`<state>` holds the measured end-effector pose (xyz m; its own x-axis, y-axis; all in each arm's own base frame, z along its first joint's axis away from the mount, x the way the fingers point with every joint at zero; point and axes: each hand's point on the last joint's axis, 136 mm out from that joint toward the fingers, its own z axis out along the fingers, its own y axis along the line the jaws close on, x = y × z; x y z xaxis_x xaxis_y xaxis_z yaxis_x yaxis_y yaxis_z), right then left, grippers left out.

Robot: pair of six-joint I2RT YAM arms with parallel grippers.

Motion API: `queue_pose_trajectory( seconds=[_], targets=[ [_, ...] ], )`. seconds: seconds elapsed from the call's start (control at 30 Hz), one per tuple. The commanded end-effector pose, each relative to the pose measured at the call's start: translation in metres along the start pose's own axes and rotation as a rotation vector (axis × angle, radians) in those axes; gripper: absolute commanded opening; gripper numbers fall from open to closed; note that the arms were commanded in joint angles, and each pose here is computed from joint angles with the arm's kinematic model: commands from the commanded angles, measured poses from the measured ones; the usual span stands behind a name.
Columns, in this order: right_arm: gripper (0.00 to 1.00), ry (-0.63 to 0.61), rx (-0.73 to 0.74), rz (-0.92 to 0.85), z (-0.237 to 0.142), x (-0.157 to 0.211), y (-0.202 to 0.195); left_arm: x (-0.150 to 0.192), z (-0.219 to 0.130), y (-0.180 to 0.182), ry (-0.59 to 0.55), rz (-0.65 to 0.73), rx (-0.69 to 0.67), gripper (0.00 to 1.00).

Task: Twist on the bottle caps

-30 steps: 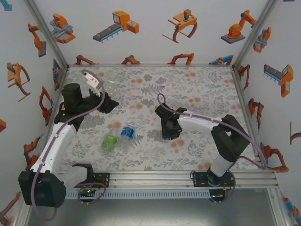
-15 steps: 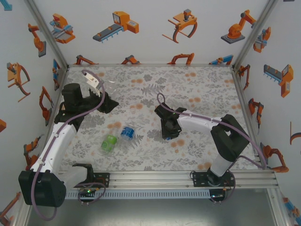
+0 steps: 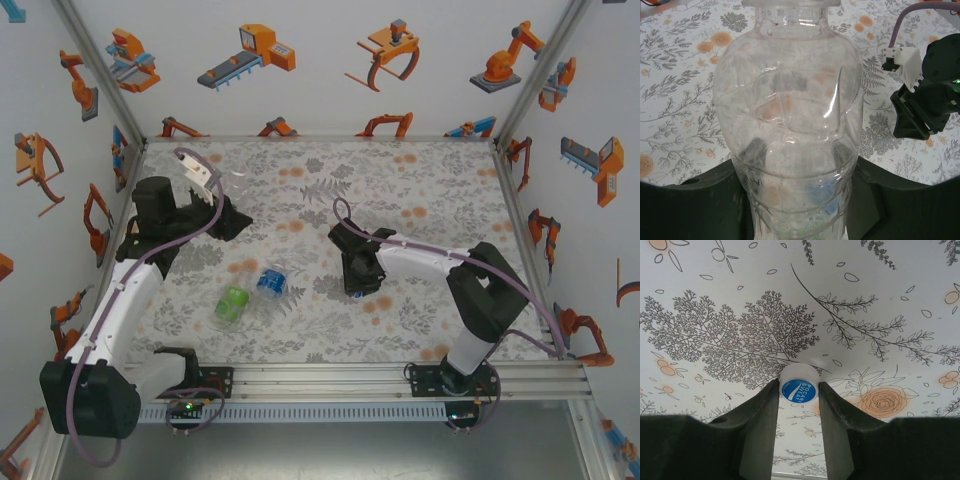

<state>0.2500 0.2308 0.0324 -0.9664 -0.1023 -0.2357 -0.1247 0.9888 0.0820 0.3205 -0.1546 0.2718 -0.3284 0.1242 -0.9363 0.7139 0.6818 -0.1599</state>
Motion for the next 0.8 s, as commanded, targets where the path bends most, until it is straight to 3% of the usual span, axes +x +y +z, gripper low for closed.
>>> queue_pose_trajectory(
  seconds=[0.0,0.57,0.77],
  targets=[
    [0.37,-0.006,-0.003,0.004,-0.0002,-0.0046,0.0058,-0.0113,-0.0018,-0.0035,-0.03,0.014,0.022,0.09],
    [0.36,-0.003,-0.007,-0.001,0.0016,-0.0045,0.0069,-0.0094,0.0,-0.0031,-0.024,0.009,0.025,0.09],
    [0.23,-0.044,-0.021,-0.004,-0.007,-0.0105,0.0074,-0.0074,0.0012,-0.0024,-0.017,0.011,0.027,0.09]
  ],
)
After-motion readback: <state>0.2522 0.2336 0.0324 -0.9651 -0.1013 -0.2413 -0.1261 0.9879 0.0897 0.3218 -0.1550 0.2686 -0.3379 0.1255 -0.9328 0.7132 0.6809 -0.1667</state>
